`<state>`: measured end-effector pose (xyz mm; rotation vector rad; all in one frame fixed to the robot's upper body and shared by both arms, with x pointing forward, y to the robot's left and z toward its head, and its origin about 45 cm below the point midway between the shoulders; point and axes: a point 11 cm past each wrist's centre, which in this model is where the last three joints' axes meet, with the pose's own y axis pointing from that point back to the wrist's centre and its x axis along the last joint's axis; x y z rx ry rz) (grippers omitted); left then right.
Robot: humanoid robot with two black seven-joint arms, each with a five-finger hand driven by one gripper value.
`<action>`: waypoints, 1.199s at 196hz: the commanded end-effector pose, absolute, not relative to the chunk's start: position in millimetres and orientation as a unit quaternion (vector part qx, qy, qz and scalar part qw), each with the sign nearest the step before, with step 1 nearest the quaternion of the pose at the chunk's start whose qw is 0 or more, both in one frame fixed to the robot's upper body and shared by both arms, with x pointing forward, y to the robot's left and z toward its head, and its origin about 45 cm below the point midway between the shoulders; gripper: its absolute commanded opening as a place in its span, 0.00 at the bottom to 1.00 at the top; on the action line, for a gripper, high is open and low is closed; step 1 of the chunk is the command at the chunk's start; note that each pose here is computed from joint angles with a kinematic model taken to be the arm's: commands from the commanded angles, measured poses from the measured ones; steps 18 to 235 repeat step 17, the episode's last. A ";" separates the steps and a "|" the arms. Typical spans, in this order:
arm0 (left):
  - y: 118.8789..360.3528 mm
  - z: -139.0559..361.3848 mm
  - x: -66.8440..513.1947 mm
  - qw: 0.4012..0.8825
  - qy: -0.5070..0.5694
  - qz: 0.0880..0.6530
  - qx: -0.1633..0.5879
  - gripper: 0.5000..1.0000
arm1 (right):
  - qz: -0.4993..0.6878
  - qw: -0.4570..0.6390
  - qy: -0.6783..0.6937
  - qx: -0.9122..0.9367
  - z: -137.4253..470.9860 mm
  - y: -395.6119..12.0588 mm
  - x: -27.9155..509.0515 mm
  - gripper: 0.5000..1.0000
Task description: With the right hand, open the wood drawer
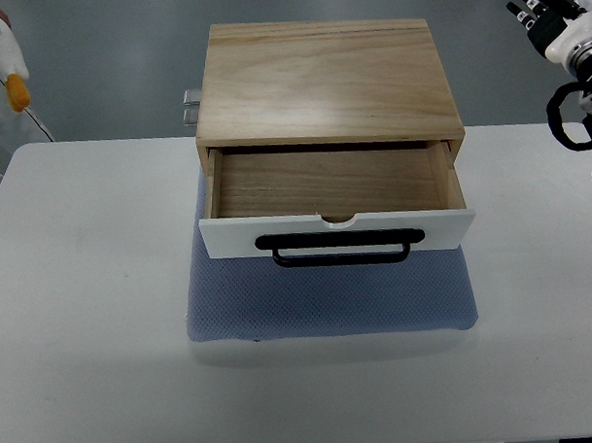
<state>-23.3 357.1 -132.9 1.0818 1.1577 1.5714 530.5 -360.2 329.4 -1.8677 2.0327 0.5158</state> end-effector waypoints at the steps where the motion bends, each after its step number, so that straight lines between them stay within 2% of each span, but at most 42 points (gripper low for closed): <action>1: 357.1 -132.9 -23.2 0.440 0.466 0.633 0.435 1.00 | 0.185 0.166 0.715 -0.654 324.8 -360.7 529.2 0.89; 235: 357.1 -132.9 -23.2 0.440 0.466 0.633 0.435 1.00 | 0.190 0.165 0.713 -0.655 319.0 -356.8 528.7 0.89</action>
